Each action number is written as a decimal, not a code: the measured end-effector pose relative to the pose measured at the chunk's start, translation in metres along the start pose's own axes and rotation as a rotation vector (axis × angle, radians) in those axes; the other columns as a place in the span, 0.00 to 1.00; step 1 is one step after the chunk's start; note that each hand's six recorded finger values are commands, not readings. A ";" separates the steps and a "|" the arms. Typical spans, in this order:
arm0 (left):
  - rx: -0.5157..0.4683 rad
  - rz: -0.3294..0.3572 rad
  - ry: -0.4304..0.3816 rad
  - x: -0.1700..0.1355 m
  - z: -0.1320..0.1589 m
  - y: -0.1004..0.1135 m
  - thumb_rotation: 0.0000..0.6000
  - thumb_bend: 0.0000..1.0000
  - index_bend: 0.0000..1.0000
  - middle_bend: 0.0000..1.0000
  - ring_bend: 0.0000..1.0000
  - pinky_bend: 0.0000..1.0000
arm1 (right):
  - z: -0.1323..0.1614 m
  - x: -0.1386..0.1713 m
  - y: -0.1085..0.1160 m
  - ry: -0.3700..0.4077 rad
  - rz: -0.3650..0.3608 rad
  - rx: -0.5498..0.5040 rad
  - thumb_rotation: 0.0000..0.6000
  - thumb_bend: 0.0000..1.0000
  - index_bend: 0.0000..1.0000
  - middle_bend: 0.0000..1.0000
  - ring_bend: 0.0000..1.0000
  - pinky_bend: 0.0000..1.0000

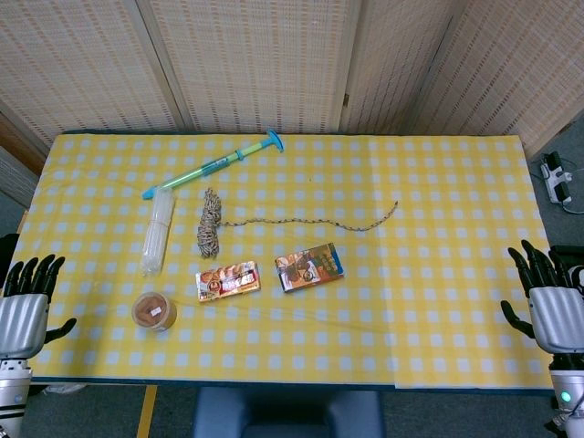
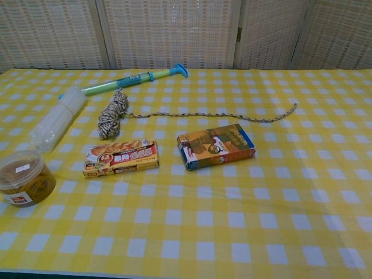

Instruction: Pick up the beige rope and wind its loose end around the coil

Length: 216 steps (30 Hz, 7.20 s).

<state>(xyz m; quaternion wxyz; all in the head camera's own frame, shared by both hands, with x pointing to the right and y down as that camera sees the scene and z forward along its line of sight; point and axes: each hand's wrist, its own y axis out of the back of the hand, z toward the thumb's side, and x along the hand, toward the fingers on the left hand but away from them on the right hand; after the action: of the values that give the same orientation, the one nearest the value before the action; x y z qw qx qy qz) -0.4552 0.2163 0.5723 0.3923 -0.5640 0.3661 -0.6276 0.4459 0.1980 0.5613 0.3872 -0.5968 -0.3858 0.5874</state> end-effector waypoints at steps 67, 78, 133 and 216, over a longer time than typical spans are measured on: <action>-0.435 -0.524 -0.066 0.225 0.204 -0.045 1.00 0.97 0.11 0.19 0.21 0.24 | -0.001 0.017 0.020 0.016 -0.066 -0.010 1.00 0.37 0.00 0.01 0.08 0.00; -0.491 -0.550 -0.026 0.241 0.215 -0.063 1.00 0.97 0.10 0.17 0.18 0.24 | 0.000 0.016 0.019 0.018 -0.059 -0.008 1.00 0.37 0.00 0.01 0.08 0.00; -0.064 -0.332 -0.269 0.190 0.273 -0.078 1.00 0.36 0.18 0.18 0.23 0.26 | -0.005 0.023 0.015 0.009 -0.059 -0.031 1.00 0.37 0.00 0.01 0.08 0.00; -0.525 -0.221 -0.469 0.156 0.284 -0.025 1.00 0.59 0.67 0.65 0.64 0.72 | 0.076 -0.103 -0.019 0.196 0.132 0.067 1.00 0.37 0.30 0.12 0.13 0.02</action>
<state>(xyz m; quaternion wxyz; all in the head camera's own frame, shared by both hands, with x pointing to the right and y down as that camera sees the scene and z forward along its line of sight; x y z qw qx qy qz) -0.1832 0.0809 0.6879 0.2374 -0.8102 0.3516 -0.4046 0.3689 0.1125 0.6194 0.4033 -0.6620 -0.2862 0.5632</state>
